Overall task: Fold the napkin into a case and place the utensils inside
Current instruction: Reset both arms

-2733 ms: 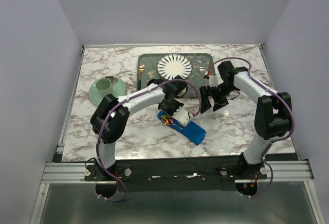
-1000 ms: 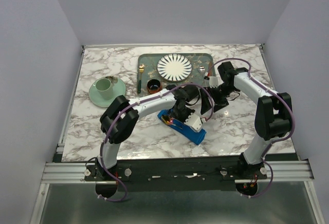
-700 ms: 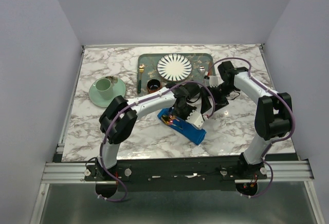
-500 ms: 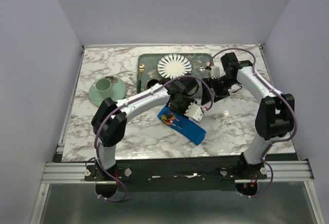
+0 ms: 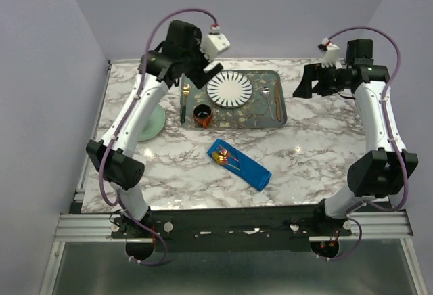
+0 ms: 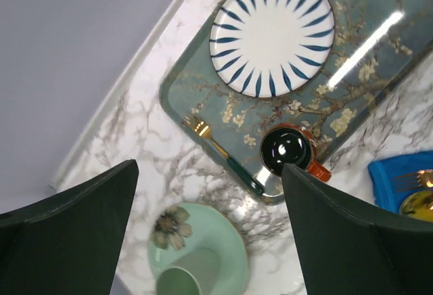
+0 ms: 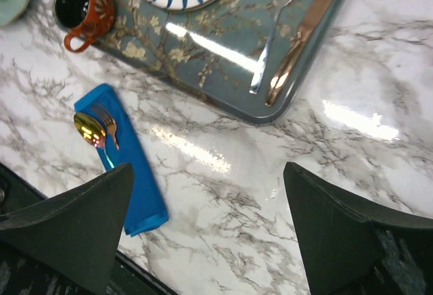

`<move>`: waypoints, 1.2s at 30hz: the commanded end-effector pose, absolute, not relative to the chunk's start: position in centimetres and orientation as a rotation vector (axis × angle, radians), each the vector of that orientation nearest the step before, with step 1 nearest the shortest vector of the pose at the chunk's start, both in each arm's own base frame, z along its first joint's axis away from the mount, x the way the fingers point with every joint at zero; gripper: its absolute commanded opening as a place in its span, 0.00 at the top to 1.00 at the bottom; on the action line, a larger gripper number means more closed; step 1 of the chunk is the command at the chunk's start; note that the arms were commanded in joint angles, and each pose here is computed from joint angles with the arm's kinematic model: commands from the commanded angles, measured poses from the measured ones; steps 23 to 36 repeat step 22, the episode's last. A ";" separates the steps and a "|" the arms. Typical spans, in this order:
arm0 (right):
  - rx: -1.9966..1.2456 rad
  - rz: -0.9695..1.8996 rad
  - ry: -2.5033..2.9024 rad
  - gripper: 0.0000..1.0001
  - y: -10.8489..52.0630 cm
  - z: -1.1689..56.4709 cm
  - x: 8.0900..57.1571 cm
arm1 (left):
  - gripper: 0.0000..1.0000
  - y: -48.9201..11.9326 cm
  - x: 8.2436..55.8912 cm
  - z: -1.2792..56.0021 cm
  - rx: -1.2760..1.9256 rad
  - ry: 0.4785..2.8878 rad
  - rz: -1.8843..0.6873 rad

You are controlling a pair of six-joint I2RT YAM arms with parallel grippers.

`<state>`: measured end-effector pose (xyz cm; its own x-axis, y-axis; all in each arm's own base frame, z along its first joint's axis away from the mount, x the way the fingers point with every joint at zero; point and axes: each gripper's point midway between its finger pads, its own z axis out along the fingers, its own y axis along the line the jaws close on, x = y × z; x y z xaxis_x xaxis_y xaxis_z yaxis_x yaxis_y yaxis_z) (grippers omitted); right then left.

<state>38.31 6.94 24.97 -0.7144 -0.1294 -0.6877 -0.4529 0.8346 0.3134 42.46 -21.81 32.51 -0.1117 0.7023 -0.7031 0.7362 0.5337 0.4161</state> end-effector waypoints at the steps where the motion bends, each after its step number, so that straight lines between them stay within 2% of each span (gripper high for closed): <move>1: -0.325 0.576 2.263 0.00 4.4 26.6 37.0 | 0.01 -14.9 41.6 32.1 0.549 2.155 -0.346; 3: -0.282 0.573 2.326 0.00 3.7 23.9 35.6 | 0.01 -13.0 40.2 30.6 0.477 2.212 -0.378; 9: -0.221 0.564 2.438 0.00 3.7 18.0 30.4 | 0.01 -9.3 35.1 24.8 0.428 2.365 -0.257; 16: -0.192 0.537 2.439 0.00 3.9 15.8 27.1 | 0.01 -7.9 30.9 18.8 0.357 2.484 -0.219; 22: -0.195 0.517 2.405 0.00 4.2 15.6 25.5 | 0.01 -7.2 30.7 18.5 0.328 2.440 -0.178; 36: -0.195 0.517 2.405 0.00 4.2 15.6 25.5 | 0.01 -7.2 30.7 18.5 0.328 2.440 -0.178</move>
